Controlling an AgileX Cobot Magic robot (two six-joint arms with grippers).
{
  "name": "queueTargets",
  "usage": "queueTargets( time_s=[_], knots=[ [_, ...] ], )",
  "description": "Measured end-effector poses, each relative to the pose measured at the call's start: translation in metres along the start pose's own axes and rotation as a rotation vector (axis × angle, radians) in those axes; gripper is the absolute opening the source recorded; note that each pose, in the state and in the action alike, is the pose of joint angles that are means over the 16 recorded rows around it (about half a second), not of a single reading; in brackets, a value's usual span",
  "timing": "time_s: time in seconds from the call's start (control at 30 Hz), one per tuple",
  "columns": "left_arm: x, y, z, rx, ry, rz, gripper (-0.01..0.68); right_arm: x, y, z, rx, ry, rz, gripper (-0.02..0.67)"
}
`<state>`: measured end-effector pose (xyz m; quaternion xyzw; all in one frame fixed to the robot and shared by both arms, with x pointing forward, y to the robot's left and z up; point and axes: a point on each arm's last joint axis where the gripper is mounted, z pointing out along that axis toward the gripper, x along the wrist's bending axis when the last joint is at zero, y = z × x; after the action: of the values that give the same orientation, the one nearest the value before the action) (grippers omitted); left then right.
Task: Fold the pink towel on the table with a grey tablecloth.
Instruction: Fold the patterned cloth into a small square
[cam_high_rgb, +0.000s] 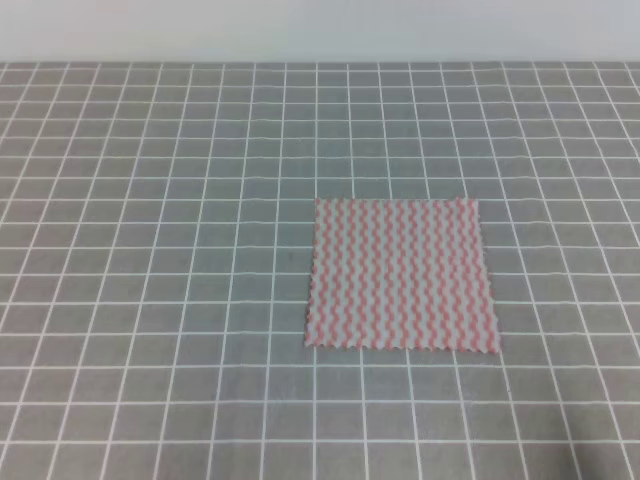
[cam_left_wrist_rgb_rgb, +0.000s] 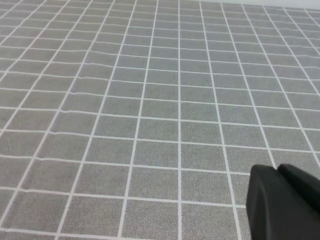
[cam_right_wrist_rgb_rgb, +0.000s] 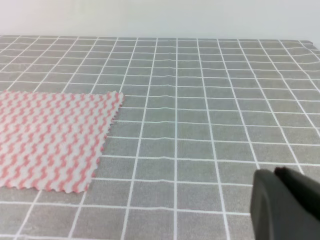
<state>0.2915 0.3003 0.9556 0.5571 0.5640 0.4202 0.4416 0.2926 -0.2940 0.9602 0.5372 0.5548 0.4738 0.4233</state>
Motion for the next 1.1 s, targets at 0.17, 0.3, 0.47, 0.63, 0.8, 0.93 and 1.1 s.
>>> queueTargets(
  time_s=[0.17, 0.3, 0.47, 0.63, 0.8, 0.93, 1.1],
  knots=[
    [0.0000, -0.0008, 0.0001, -0.005, 0.000, 0.000, -0.002, 0.0000, -0.0002, 0.0000, -0.002, 0.000, 0.000, -0.018],
    [0.0000, -0.0004, 0.0001, -0.005, 0.000, 0.000, -0.002, 0.0000, -0.0002, 0.0000, -0.002, 0.000, 0.000, -0.018],
    [0.0000, -0.0006, 0.0001, -0.007, 0.000, 0.000, -0.002, 0.0000, 0.0002, 0.0000, -0.002, 0.000, 0.000, -0.018],
    [0.0000, -0.0006, 0.0001, -0.007, 0.000, 0.000, -0.002, 0.0000, 0.0002, 0.0000, -0.002, 0.000, 0.000, -0.018],
    [0.0000, -0.0007, 0.0001, -0.005, 0.000, 0.000, -0.003, 0.0000, 0.0008, 0.0000, 0.001, 0.000, 0.000, -0.018],
    [0.0000, -0.0004, 0.0001, -0.003, 0.000, 0.000, -0.003, 0.0000, 0.0005, 0.0001, 0.000, 0.000, 0.000, -0.018],
    [0.0000, -0.0004, 0.0001, -0.003, 0.000, 0.000, -0.003, 0.0000, 0.0000, 0.0001, 0.000, 0.000, 0.000, -0.018]
  ],
)
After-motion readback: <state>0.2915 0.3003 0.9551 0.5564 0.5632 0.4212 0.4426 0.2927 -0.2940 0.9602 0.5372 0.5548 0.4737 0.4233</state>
